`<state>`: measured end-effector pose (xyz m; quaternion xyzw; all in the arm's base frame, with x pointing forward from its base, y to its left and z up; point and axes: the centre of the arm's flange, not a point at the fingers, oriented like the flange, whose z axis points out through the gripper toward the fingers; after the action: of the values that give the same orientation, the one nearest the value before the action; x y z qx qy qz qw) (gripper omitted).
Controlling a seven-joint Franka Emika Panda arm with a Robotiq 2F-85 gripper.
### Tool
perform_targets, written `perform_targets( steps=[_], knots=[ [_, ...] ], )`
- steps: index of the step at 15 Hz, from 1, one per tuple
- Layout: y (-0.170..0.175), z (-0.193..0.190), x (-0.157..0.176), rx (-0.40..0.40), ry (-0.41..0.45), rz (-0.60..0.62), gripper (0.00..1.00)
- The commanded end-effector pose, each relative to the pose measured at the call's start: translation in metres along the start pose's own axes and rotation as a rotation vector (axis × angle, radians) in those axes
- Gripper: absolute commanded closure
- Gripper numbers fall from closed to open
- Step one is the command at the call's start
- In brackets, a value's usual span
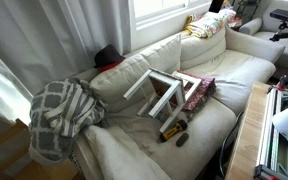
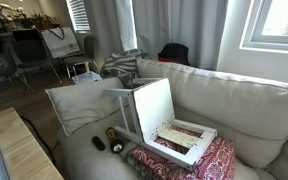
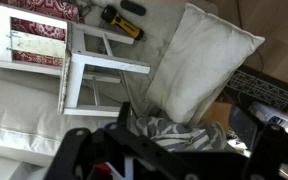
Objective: Put the chair in an upright position on the sofa
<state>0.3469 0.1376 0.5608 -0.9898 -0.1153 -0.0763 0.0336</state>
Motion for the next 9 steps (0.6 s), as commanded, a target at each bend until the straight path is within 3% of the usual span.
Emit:
perform_targets(
  steps=[1,4,5,9],
  knots=[
    [0.0,0.0,0.0,0.0,0.0,0.0,0.0],
    [0.0,0.0,0.0,0.0,0.0,0.0,0.0],
    [0.011,0.011,0.011,0.031,-0.038,0.055,0.0],
    [0.097,0.072,0.035,0.022,-0.136,0.263,0.0]
  ],
)
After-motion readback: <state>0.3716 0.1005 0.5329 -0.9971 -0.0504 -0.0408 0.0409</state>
